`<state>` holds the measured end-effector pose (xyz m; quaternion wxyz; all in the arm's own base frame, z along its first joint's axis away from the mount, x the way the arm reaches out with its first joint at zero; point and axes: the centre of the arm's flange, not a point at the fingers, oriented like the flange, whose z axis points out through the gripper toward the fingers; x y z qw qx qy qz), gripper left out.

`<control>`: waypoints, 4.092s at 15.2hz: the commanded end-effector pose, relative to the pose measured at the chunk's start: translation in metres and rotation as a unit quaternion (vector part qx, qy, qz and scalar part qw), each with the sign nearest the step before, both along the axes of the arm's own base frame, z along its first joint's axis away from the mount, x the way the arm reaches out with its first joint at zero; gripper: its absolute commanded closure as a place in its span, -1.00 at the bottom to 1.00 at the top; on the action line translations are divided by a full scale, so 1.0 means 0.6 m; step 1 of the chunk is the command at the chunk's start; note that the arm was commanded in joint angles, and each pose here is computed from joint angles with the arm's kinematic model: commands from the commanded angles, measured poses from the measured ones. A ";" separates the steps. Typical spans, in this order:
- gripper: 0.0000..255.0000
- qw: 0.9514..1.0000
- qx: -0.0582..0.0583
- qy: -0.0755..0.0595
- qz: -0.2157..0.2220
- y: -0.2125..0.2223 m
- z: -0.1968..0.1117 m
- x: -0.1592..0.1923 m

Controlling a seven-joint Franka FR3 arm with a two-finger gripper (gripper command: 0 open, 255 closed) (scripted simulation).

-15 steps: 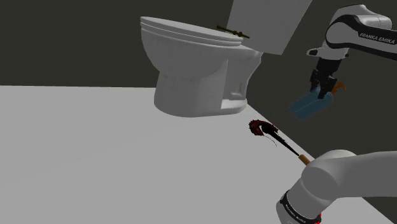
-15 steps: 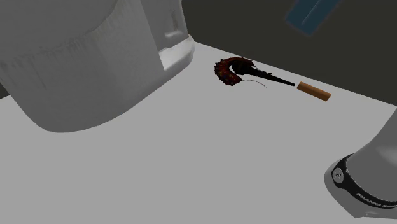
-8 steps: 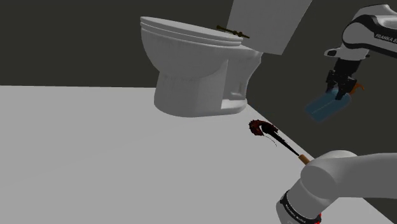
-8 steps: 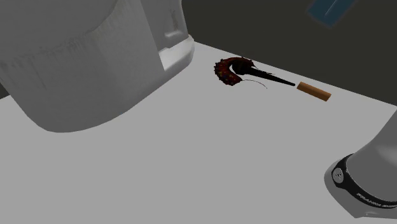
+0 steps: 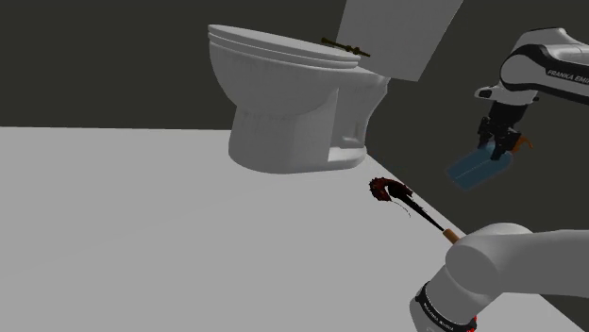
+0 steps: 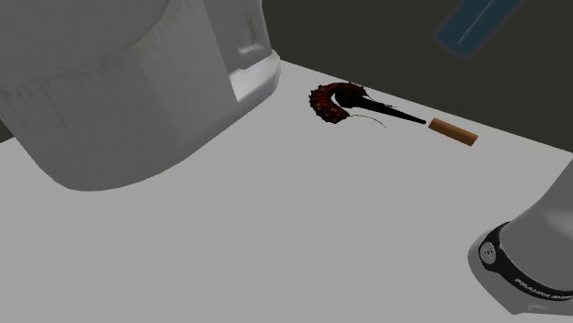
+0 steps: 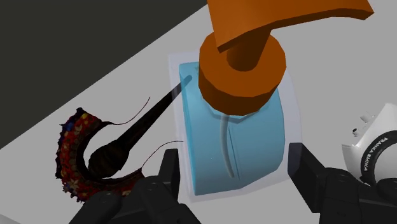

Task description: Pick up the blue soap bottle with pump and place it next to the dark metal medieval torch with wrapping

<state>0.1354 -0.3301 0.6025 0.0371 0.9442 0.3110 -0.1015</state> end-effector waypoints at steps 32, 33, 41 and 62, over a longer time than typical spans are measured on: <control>1.00 1.000 0.000 0.000 0.000 0.002 -0.290 -0.001; 1.00 1.000 0.000 0.000 0.000 0.002 -0.299 -0.001; 1.00 1.000 0.000 0.000 0.000 0.002 -0.369 -0.001; -1.00 1.000 0.000 0.000 0.000 0.011 -0.338 0.010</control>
